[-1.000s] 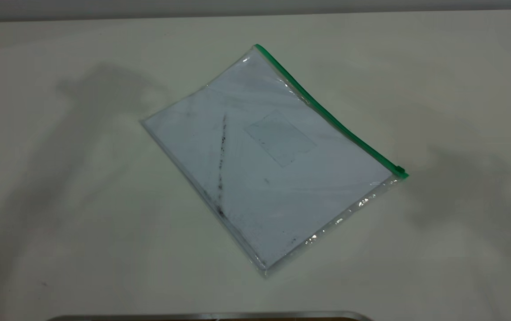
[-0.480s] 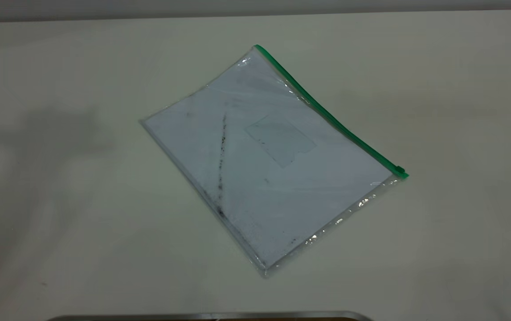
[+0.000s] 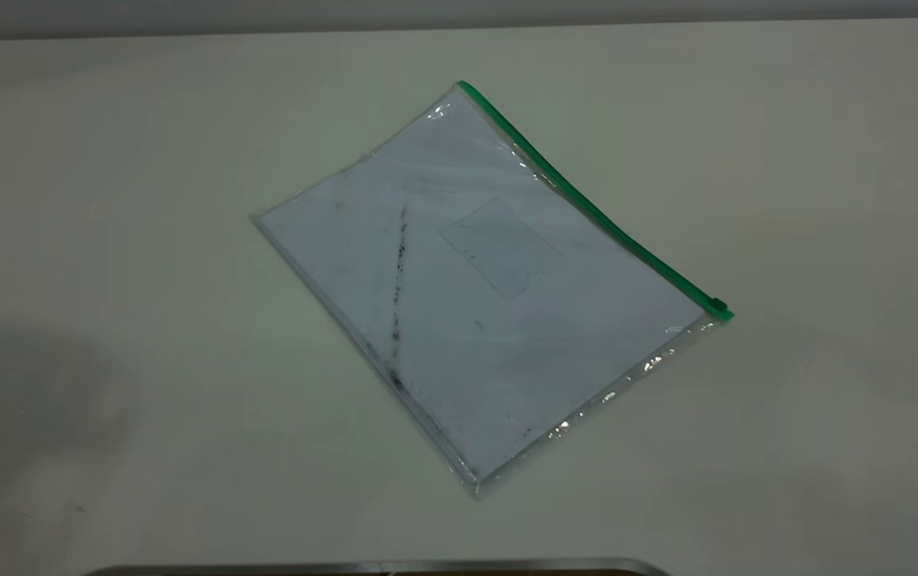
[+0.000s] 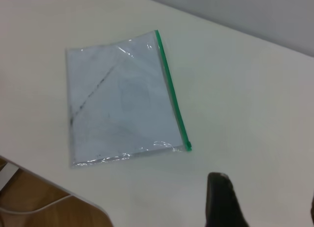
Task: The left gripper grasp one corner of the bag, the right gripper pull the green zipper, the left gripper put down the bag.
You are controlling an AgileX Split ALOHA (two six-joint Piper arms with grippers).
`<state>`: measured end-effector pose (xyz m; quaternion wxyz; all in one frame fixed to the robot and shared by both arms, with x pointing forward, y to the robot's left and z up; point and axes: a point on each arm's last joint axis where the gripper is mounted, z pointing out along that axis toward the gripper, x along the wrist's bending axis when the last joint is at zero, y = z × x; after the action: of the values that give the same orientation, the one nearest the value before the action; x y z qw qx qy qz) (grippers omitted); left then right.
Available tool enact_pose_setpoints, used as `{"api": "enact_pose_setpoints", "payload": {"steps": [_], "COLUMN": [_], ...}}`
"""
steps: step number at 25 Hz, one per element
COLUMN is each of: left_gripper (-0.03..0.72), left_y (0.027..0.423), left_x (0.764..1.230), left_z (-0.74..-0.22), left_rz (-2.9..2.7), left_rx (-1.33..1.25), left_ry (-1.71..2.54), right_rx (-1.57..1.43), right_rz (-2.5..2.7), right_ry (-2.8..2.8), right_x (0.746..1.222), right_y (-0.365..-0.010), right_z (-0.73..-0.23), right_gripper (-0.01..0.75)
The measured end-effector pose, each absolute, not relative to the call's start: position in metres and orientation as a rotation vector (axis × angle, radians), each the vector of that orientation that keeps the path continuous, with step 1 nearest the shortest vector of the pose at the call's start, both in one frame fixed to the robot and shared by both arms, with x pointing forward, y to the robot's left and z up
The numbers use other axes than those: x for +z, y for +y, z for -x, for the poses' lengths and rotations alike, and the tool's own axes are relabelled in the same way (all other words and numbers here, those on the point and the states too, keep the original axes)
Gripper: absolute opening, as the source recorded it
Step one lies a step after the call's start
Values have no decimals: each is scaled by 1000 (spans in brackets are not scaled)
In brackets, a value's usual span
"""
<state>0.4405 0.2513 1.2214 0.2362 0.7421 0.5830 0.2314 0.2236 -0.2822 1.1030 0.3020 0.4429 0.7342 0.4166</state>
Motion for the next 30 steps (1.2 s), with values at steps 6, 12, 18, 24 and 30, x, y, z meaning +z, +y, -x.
{"api": "enact_pose_setpoints", "payload": {"steps": [6,12,18,24,30], "left_gripper": [590,590,590,589,589], "left_y": [264,280,294,298,299], "left_x": [1177,1136,1106,1074,1042], "left_z": [-396,-341,-293,-258,-247], "left_rz": [-2081,-2096,-2038,-1977,-2019], "left_rx": [563,547,587,557,545], "left_ry": [1677,1691,1652,1587,1532], "right_rx": [1039,961,962,962,962], "right_rz": [-1179,-1223,-1221,-1221,-1221], "right_ry": [1953,2003,1993,1993,1993], "right_x": [1071,1044,1043,1042,1042], "right_y": [-286,-287,-287,-287,-287], "right_z": [-221,-231,-233,-233,-233], "right_gripper": [466,466,466,466,466]}}
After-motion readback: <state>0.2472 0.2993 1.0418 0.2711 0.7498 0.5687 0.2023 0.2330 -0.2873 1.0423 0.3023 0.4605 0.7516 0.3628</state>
